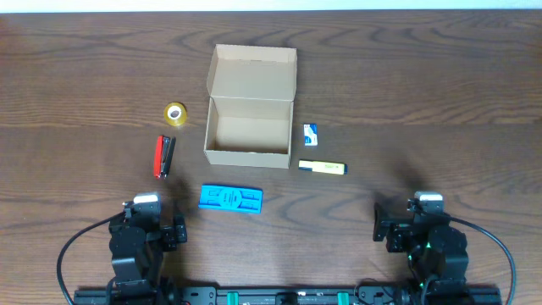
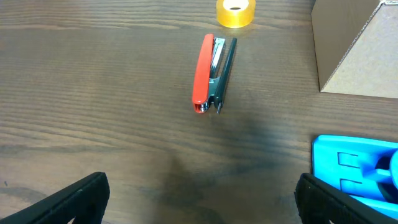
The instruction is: Pack container
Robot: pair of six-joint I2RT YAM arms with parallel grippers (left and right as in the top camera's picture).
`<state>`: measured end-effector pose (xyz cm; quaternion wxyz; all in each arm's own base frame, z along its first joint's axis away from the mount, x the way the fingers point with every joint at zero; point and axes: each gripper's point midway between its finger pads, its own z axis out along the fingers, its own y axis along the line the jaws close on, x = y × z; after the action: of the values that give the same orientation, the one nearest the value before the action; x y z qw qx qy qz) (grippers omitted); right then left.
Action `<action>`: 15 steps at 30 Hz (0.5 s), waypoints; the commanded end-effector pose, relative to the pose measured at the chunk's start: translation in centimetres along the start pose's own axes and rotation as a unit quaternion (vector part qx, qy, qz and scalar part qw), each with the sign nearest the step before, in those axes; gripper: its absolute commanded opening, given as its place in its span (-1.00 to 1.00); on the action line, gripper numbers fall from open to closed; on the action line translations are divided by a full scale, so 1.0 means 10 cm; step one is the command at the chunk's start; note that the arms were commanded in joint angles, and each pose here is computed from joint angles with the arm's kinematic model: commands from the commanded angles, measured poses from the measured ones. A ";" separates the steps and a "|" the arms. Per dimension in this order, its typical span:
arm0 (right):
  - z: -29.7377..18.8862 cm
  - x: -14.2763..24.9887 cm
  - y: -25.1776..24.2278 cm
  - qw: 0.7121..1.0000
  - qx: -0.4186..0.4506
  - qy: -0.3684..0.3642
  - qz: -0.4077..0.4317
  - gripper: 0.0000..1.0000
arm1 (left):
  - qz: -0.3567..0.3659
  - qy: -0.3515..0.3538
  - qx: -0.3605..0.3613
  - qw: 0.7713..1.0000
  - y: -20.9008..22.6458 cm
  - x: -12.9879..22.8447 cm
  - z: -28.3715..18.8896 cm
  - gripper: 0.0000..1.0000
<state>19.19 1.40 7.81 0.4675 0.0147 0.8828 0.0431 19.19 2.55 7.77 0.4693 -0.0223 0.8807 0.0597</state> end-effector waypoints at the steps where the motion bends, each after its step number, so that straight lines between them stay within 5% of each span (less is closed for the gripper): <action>1: 0.02 0.02 -0.01 1.000 0.001 0.000 0.009 0.98 | -0.008 0.002 -0.008 1.000 0.03 0.03 0.02 0.91; 15: -0.10 -0.45 0.30 0.998 -0.062 0.024 0.021 0.99 | -0.008 0.002 -0.008 1.000 0.03 0.03 0.02 0.91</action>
<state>20.17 2.95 9.37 0.4383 0.0178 0.8944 0.0880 19.19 2.55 7.77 0.4693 -0.0223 0.8807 0.0597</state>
